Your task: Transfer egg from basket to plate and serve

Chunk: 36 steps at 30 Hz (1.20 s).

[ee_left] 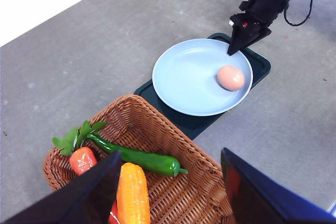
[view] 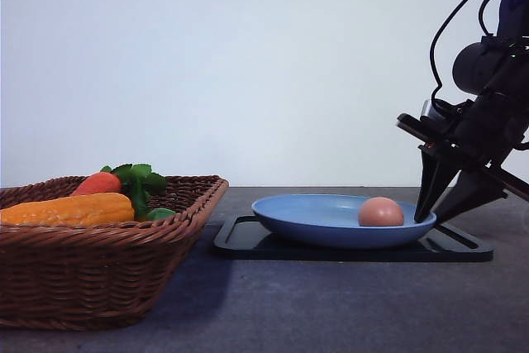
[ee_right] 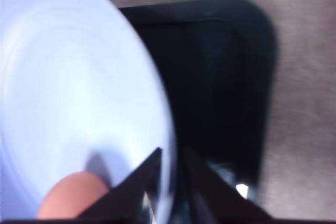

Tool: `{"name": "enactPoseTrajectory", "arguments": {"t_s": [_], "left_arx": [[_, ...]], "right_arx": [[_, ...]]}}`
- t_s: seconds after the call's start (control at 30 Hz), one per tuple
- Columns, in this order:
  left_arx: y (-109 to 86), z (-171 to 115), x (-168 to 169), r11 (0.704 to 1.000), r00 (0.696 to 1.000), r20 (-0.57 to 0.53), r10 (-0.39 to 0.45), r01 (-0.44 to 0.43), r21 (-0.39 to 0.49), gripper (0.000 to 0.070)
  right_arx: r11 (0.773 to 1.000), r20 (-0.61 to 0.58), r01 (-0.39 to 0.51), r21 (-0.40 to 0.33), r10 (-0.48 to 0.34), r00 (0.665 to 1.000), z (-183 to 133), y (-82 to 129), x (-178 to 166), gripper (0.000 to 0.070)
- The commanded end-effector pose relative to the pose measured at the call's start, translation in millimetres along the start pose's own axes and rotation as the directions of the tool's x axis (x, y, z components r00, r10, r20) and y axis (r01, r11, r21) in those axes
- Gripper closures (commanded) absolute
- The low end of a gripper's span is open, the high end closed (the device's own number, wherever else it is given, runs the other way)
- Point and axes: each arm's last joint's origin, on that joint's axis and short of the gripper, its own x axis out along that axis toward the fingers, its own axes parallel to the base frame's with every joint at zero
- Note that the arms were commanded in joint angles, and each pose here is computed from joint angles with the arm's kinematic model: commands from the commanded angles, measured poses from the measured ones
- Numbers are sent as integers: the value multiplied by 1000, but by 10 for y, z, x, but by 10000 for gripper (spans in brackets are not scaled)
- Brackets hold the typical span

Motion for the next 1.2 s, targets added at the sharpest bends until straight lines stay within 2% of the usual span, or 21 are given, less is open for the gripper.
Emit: {"name": "enactPoseTrajectory", "arguments": {"t_s": [0.0, 0.13, 0.2, 0.37, 0.53, 0.63, 0.7, 0.8, 0.87, 0.9, 1.03, 1.17], "left_arx": [[-5, 52, -26, 1000, 1000, 24, -5, 5, -17, 309], [-5, 52, -26, 1000, 1000, 24, -5, 6, -21, 309], [-5, 52, -26, 1000, 1000, 24, -5, 5, -21, 309], [-5, 57, -25, 1000, 1000, 28, -5, 5, -22, 310], [-10, 97, -6, 1000, 998, 59, -4, 6, -30, 320], [-13, 130, 45, 999, 998, 69, 1, 1, -34, 373], [-4, 150, 99, 999, 998, 67, 13, -11, -41, 433], [40, 166, 200, 997, 998, 45, 46, -44, -57, 553], [91, 163, 266, 995, 997, 19, 76, -74, -66, 666], [124, 157, 294, 993, 996, 5, 93, -92, -72, 695], [296, 110, 373, 977, 984, -49, 172, -177, -116, 700], [482, -19, 415, 947, 963, -82, 258, -269, -174, 700]], "right_arx": [[1000, 9, 6, -13, -6, 1000, 50, 13, 14, 545], [1000, 18, 3, -19, -3, 1000, 61, 15, 11, 458], [1000, 24, -1, -21, 1, 1000, 75, 9, -5, 444], [999, 42, -33, -30, 34, 999, 142, 16, -152, 444], [997, 100, -33, -70, 40, 994, 197, 114, -482, 445], [994, 156, -36, -107, 53, 986, 162, 233, -725, 481], [988, 186, -35, -148, 63, 981, 108, 332, -896, 537], [972, 209, -22, -234, 73, 975, -26, 524, -1116, 629], [958, 206, -12, -286, 73, 976, -145, 672, -1224, 685], [952, 207, 0, -308, 67, 976, -209, 745, -1273, 697], [913, 252, 111, -392, -10, 968, -470, 1019, -1457, 700], [853, 352, 264, -450, -102, 930, -722, 1274, -1593, 700]]}}
